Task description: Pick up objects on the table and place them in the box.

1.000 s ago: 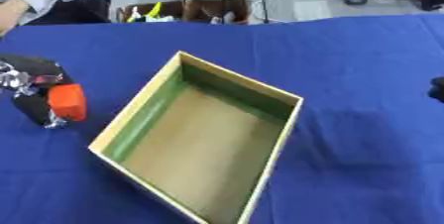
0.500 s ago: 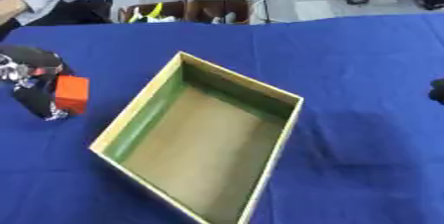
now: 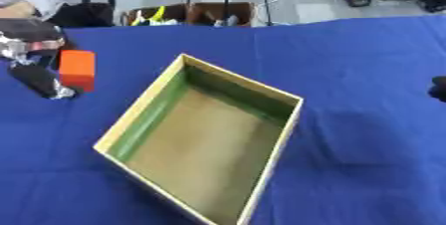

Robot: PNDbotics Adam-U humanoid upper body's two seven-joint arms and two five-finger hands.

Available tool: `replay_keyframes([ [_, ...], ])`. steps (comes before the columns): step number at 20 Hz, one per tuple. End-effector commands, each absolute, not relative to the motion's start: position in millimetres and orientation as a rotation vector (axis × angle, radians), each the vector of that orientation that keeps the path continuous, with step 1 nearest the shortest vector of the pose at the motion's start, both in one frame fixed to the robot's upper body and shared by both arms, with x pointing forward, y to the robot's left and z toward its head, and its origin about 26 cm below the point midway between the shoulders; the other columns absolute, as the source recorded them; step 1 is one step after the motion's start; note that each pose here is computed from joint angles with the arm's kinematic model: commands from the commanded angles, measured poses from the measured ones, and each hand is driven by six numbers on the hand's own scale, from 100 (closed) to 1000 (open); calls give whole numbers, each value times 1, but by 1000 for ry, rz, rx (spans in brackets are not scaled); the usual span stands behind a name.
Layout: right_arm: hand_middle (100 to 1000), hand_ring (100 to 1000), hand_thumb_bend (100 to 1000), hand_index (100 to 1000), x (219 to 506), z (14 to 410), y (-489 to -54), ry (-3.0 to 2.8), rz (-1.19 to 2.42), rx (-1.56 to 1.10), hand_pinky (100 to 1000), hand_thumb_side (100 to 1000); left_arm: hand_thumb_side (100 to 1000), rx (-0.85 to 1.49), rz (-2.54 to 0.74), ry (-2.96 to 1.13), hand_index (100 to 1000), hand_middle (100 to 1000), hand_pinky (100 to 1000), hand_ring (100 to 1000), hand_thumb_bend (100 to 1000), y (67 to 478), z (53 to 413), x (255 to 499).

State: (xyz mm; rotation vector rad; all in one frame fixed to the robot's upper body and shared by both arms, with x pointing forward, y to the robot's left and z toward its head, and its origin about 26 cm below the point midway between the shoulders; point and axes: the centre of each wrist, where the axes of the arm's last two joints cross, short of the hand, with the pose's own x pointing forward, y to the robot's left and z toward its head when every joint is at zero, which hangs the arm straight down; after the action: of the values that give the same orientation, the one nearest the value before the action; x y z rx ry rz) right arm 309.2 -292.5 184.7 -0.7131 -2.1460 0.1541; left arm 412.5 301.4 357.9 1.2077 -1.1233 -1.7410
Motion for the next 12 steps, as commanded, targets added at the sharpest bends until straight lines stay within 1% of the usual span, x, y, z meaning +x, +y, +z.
replay_keyframes([
  [1,544,638,515,656,308,190,-296,-2155,162,-738,722,1000,438,1290,-1723,-1183,586,445,296,487,100,302,387,394],
  [5,544,638,517,656,308,190,-296,-2157,160,-735,722,1000,428,1300,-1766,-1285,582,440,284,482,100,286,397,380],
  [9,544,638,517,656,308,191,-295,-2163,158,-730,721,1000,427,1285,-1822,-1433,578,428,262,472,100,260,406,362],
  [12,544,638,517,655,308,192,-294,-2169,159,-725,721,1000,443,1240,-1866,-1547,572,416,244,463,100,240,410,349],
])
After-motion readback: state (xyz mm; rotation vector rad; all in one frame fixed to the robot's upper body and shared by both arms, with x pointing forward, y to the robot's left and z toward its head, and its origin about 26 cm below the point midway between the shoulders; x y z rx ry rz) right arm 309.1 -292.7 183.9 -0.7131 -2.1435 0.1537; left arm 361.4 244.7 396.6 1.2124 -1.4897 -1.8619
